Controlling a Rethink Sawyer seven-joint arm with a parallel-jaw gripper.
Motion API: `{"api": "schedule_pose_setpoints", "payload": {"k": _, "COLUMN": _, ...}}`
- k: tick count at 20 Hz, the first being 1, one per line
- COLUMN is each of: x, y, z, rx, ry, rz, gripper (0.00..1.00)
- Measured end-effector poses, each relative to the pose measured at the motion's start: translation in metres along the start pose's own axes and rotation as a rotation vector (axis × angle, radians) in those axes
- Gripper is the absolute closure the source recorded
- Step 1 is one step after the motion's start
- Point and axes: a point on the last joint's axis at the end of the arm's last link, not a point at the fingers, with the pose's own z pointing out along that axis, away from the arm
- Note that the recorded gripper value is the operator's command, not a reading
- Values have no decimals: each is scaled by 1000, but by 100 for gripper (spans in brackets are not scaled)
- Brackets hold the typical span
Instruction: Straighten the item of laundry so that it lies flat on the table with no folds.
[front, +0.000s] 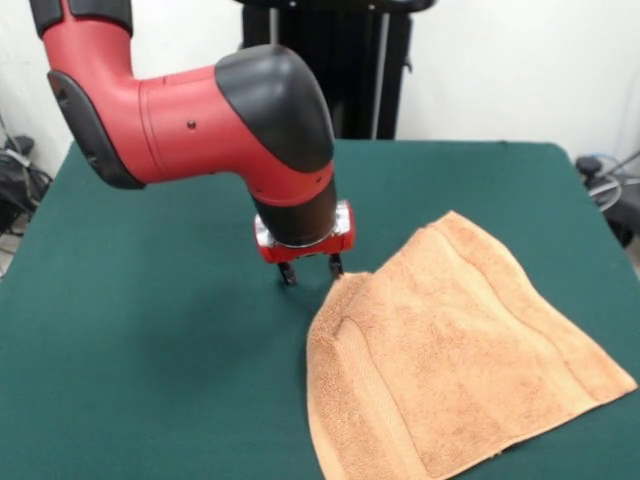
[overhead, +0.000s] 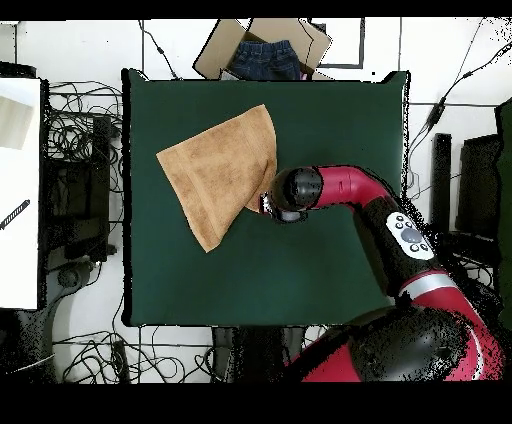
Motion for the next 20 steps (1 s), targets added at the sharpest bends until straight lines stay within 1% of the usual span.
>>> {"api": "schedule_pose_setpoints", "payload": {"k": 4, "x": 0, "y": 4, "z": 1, "rx": 22, "ry": 0, "rz": -6, "gripper": 0}}
{"api": "schedule_pose_setpoints", "payload": {"k": 8, "x": -1, "y": 6, "z": 1, "rx": 33, "ry": -1, "rz": 13, "gripper": 0}}
{"api": "schedule_pose_setpoints", "payload": {"k": 9, "x": -1, "y": 7, "z": 2, "rx": 44, "ry": -5, "rz": 33, "gripper": 0}}
{"api": "schedule_pose_setpoints", "payload": {"k": 12, "x": -2, "y": 10, "z": 3, "rx": 62, "ry": -8, "rz": 58, "gripper": 0}}
{"api": "schedule_pose_setpoints", "payload": {"k": 17, "x": -4, "y": 21, "z": 5, "rx": 133, "ry": -10, "rz": 140, "gripper": 0}}
{"api": "schedule_pose_setpoints", "payload": {"k": 20, "x": -5, "y": 25, "z": 5, "rx": 163, "ry": -12, "rz": 169, "gripper": 0}}
